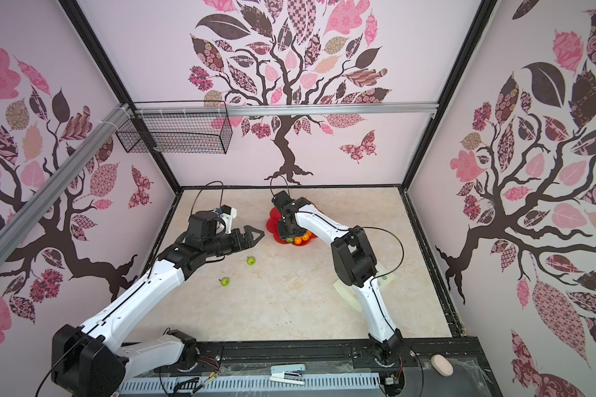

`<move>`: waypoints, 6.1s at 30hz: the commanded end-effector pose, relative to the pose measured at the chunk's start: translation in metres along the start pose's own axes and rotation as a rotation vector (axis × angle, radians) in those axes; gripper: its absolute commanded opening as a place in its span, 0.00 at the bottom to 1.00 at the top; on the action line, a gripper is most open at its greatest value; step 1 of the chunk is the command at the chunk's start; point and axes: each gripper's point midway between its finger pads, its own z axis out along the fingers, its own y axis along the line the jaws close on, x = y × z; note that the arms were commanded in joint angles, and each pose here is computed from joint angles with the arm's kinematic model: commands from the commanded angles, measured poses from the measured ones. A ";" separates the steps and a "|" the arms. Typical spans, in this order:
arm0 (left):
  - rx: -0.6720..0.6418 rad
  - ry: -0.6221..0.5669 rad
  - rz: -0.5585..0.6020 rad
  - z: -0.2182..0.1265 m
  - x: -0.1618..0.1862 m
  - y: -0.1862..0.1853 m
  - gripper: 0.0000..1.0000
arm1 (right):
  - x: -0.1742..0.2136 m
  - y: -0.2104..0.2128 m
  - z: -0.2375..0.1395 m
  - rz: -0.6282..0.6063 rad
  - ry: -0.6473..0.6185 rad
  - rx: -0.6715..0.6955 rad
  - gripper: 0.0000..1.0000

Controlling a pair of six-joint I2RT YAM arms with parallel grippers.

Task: Place and organize the fake fruits in the fruit bowl

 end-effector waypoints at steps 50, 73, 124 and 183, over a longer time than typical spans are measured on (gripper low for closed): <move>-0.191 -0.083 -0.449 -0.047 0.049 0.151 0.98 | 0.079 0.156 0.065 -0.173 0.165 -0.159 0.50; -0.184 -0.081 -0.446 -0.047 0.047 0.149 0.98 | 0.083 0.147 0.070 -0.210 0.172 -0.119 0.39; -0.036 0.043 -0.244 0.029 0.009 0.072 0.98 | -0.004 0.039 -0.019 -0.024 -0.017 -0.097 0.36; -0.309 -0.088 -0.279 -0.062 0.024 0.107 0.98 | -0.020 0.070 -0.074 -0.008 -0.151 -0.193 0.46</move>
